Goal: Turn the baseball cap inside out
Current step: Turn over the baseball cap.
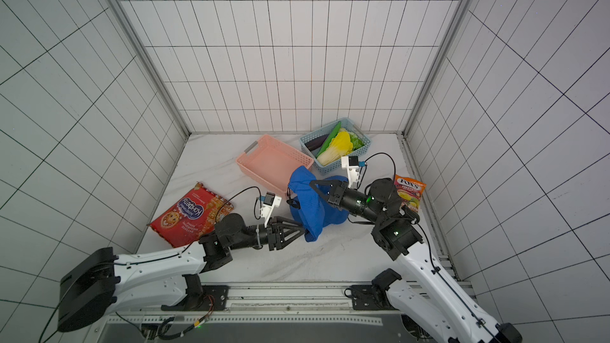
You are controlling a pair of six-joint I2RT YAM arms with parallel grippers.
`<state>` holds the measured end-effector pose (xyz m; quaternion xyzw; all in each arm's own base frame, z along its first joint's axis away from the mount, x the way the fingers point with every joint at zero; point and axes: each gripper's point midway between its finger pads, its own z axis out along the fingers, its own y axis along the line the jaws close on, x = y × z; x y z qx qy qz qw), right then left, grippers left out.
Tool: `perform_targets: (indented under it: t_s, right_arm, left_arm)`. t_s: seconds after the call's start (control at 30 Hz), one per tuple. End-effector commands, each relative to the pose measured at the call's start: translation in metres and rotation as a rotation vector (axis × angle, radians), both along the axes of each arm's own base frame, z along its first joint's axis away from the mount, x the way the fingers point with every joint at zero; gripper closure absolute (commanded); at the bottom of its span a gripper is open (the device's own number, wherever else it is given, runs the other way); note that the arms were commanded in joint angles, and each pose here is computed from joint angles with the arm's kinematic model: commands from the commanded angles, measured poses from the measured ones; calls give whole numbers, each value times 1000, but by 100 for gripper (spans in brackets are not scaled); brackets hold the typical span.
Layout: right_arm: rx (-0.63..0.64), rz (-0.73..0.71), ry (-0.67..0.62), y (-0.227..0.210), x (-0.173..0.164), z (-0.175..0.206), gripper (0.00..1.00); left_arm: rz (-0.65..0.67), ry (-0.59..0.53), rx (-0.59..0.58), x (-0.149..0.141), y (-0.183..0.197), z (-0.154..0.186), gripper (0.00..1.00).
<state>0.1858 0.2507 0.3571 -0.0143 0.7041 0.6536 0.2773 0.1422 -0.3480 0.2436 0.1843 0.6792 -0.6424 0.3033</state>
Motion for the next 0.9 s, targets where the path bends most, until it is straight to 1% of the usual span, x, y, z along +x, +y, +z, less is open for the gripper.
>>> perform_targets:
  t_s: [0.0,0.1,0.2,0.33,0.43,0.53,0.57,0.73,0.87]
  right_arm:
    - [59,-4,-75,-4,-7,30,100]
    - [63,-7,-75,-6,-8,30,100]
    - [65,-10,-77,-6,-8,31,100]
    - [68,-19,-84,-8,-8,31,100]
    - [69,-30,-89,-11,-8,31,100]
    - [69,-36,-87,-12,-7,30,100]
    - [68,-38,-85,-13,-7,30,100]
    - [64,-51,-85,-19,-2,29,100]
    - [57,-86,-74,-28,4,24,100]
  left_arm:
    - [4,-65,-77,4,-12,31,43]
    - [9,-47,-76,10,-22,32,48]
    - [34,-10,-92,19,-30,32,55]
    - [45,4,-131,23,-33,34,71]
    - [110,29,-128,29,-22,26,82]
    - [176,48,-114,32,-5,15,98]
    - [192,45,-108,32,1,14,100]
    - [253,33,-29,29,28,4,100]
    - [330,45,-11,31,66,-2,100]
